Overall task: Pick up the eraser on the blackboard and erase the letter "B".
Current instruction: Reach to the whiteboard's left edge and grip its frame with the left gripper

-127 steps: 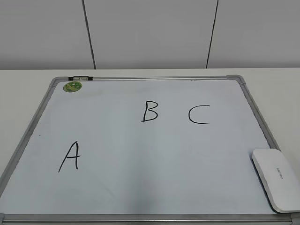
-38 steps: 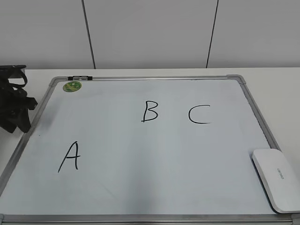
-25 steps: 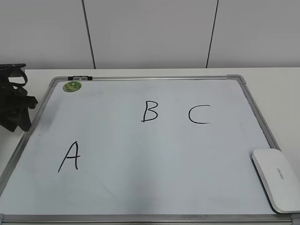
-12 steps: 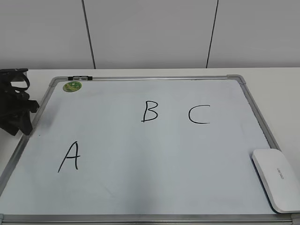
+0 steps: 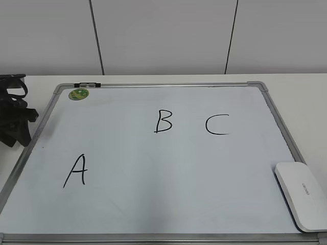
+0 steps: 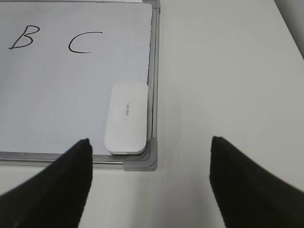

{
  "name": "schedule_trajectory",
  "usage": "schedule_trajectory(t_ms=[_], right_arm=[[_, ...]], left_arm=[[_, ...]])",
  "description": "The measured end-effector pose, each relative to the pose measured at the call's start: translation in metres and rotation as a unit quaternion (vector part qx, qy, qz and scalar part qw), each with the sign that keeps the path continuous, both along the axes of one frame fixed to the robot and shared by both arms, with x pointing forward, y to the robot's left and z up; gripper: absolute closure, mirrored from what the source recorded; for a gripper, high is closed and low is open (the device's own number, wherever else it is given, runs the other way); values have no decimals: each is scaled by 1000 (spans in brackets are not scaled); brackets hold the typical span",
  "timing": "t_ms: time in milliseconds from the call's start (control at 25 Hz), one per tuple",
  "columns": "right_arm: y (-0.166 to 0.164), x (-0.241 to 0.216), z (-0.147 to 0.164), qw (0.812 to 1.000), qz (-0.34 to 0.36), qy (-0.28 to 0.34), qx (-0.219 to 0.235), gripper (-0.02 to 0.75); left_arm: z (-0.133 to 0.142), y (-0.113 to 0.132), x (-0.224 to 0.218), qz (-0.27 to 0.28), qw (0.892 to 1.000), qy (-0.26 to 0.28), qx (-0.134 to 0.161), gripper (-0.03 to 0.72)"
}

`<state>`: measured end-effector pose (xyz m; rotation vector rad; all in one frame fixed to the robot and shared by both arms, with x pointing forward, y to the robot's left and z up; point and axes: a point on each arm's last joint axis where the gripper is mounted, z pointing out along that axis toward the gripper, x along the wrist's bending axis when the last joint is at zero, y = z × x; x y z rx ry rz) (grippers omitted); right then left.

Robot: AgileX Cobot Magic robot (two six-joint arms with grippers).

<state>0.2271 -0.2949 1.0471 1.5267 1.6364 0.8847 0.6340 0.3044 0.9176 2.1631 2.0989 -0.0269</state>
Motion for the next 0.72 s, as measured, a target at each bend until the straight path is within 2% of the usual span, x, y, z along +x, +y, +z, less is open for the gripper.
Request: schedule_trajectory(t_ms=[440,720], right_arm=[[0,0,0,1000,0,0,0,147],[0,0,0,1000,0,0,0,147]], left_arm=[[1,1,1,8,1000,-9,-28,426],[-3,1,2,7,1000,-5,-28,435]])
